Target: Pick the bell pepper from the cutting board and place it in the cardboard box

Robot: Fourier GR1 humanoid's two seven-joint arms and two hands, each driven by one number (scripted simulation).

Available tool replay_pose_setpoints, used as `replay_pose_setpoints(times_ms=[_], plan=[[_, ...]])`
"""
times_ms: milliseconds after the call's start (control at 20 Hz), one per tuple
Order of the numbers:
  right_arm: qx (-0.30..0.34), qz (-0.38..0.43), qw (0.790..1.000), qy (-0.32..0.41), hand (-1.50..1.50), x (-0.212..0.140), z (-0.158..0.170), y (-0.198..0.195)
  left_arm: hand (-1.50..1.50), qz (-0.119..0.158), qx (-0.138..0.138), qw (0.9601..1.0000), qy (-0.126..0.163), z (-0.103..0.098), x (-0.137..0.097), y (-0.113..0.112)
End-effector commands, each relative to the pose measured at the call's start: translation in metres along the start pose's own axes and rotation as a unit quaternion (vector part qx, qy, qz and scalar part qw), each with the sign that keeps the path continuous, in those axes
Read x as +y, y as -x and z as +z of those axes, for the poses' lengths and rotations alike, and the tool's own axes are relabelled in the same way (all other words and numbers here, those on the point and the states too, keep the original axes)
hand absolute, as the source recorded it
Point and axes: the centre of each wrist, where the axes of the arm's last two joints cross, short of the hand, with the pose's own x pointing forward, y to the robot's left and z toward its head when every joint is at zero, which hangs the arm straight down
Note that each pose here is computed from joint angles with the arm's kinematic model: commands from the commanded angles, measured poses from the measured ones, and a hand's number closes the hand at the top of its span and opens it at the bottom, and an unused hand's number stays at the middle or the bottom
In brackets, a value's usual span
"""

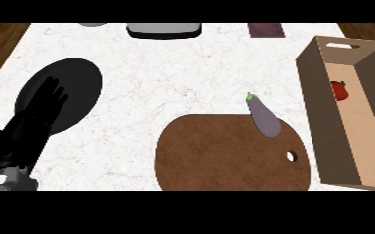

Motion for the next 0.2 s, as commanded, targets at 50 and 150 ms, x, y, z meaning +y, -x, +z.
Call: replay_pose_setpoints(times_ms=[50,150], plan=[[-0.002,0.009,1.0,-0.011,-1.5,-0.032,0.023,0.017,0.0,-0.003,0.006,1.0,0.007,0.01,0.008,-0.004],[-0.017,0.009,1.0,-0.004,-1.5,-0.037,0.001,0.013,0.0,-0.005,-0.009,0.9999,-0.006,-0.019,0.01,-0.013]])
